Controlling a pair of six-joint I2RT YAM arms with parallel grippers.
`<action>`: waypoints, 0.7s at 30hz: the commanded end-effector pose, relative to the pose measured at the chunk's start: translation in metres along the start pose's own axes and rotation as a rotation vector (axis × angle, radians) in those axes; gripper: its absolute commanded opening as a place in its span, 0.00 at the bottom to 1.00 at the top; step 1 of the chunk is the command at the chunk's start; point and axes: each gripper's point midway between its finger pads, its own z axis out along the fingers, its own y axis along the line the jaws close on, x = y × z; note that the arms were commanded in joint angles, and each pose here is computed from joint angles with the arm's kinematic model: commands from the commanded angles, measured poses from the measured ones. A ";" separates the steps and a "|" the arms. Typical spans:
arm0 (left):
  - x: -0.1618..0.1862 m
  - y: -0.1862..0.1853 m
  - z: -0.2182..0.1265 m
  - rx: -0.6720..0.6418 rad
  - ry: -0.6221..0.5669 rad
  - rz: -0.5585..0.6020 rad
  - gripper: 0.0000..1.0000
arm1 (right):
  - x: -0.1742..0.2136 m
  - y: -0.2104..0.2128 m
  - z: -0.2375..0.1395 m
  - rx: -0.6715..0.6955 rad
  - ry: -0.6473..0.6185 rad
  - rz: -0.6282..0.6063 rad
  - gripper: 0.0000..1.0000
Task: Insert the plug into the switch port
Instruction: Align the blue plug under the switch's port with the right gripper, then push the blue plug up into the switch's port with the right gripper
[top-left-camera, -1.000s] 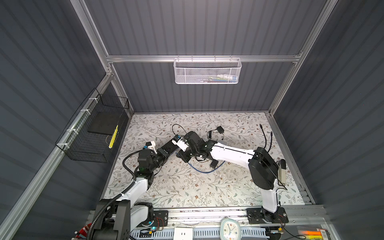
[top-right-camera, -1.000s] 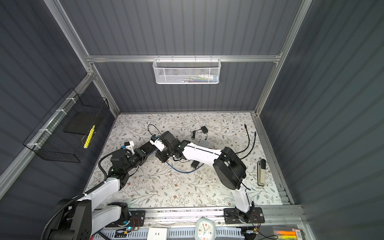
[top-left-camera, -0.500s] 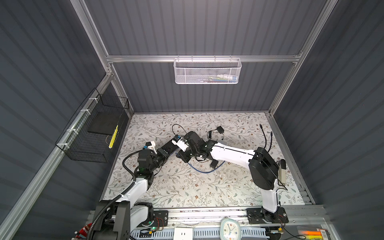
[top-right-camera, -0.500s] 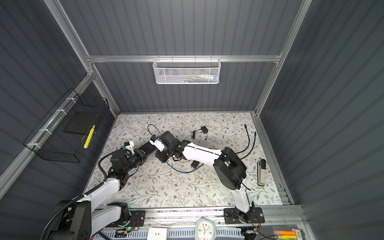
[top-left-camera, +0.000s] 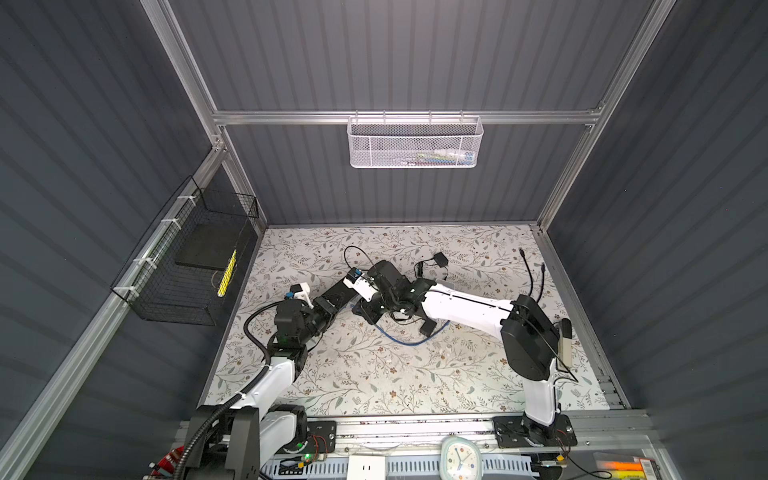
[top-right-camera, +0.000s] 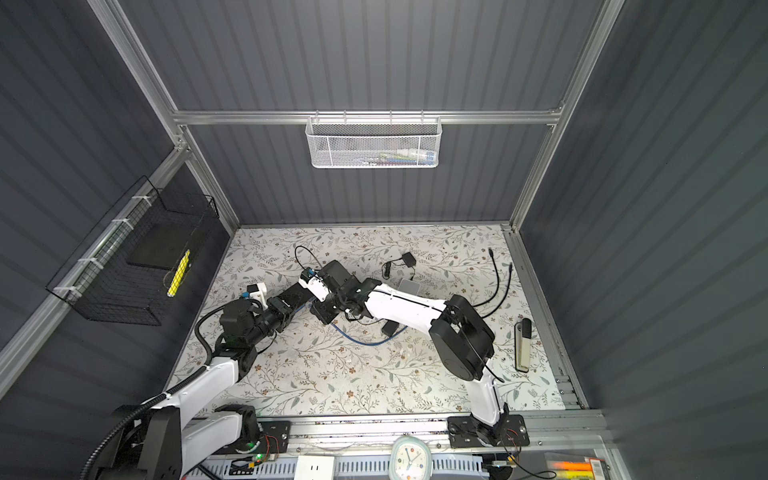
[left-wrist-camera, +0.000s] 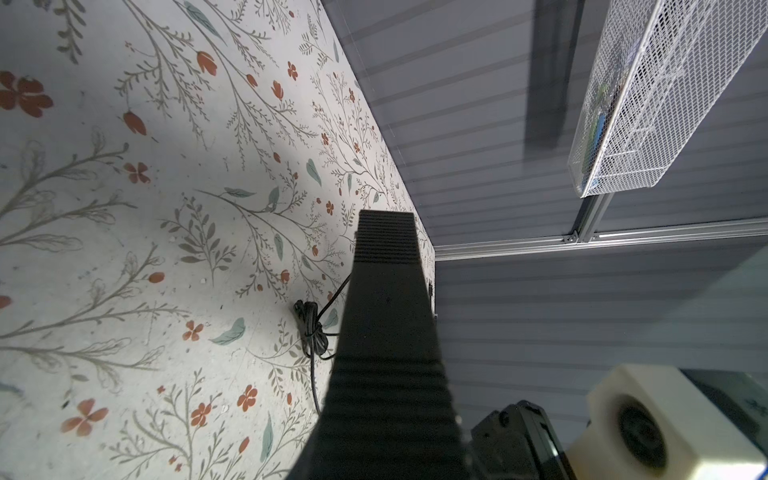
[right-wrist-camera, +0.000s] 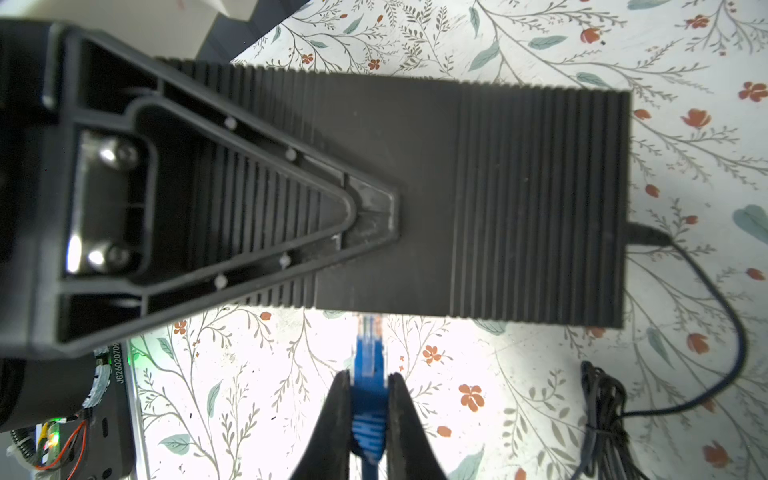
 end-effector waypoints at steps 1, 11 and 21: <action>-0.001 -0.016 -0.001 0.055 -0.005 0.042 0.00 | -0.023 0.011 -0.008 -0.028 -0.056 -0.006 0.00; -0.002 -0.019 -0.003 0.066 -0.008 0.040 0.00 | -0.026 0.013 -0.002 -0.038 -0.050 -0.010 0.00; -0.002 -0.022 -0.004 0.075 -0.011 0.033 0.00 | -0.016 0.010 0.001 -0.027 -0.034 -0.003 0.00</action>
